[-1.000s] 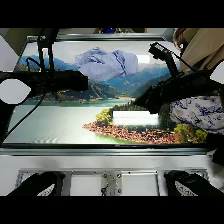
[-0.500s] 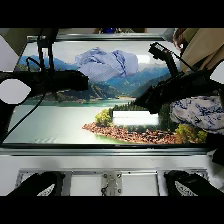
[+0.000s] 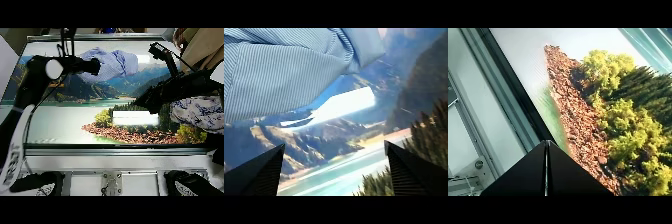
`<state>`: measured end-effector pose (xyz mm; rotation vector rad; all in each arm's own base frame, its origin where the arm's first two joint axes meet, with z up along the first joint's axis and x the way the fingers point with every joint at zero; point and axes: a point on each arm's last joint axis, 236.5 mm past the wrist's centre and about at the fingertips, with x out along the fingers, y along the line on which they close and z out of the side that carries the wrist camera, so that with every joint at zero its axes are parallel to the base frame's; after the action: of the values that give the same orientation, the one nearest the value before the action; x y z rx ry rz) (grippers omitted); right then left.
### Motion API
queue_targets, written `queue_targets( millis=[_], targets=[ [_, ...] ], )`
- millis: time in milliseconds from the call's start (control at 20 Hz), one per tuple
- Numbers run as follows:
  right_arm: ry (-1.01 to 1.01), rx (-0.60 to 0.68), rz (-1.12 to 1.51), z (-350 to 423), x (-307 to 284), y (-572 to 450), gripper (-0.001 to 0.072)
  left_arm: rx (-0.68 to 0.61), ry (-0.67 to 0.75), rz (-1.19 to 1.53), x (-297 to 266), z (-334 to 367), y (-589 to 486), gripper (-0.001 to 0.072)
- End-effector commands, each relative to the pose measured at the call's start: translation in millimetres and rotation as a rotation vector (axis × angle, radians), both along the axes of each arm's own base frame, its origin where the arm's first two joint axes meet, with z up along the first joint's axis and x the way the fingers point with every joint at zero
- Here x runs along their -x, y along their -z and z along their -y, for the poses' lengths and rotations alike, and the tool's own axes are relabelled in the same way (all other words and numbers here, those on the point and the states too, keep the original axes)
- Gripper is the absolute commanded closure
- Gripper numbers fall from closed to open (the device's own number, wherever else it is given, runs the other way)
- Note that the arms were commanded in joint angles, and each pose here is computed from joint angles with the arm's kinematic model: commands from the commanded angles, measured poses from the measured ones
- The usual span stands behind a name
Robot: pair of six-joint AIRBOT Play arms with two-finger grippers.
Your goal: Fold the clothes and pants, and hang the long-sleeved shirts on hangers.
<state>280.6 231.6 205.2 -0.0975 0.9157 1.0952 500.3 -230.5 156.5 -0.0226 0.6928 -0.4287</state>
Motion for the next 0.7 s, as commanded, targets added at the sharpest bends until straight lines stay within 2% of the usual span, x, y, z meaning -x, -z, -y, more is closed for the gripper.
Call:
queue_targets(
  millis=[0,300,650],
  targets=[
    [-0.001,0.000,-0.001,0,0,0,0.0690,-0.043,-0.038,-0.067,-74,-1,79,0.0002],
    [-0.001,0.001,-0.002,0,0,1,0.0691,-0.070,-0.109,-0.136,-141,-22,213,0.0002],
    [-0.002,0.001,-0.006,-1,-1,2,0.0690,-0.061,-0.137,-0.094,-156,-32,235,0.0002]
  ],
)
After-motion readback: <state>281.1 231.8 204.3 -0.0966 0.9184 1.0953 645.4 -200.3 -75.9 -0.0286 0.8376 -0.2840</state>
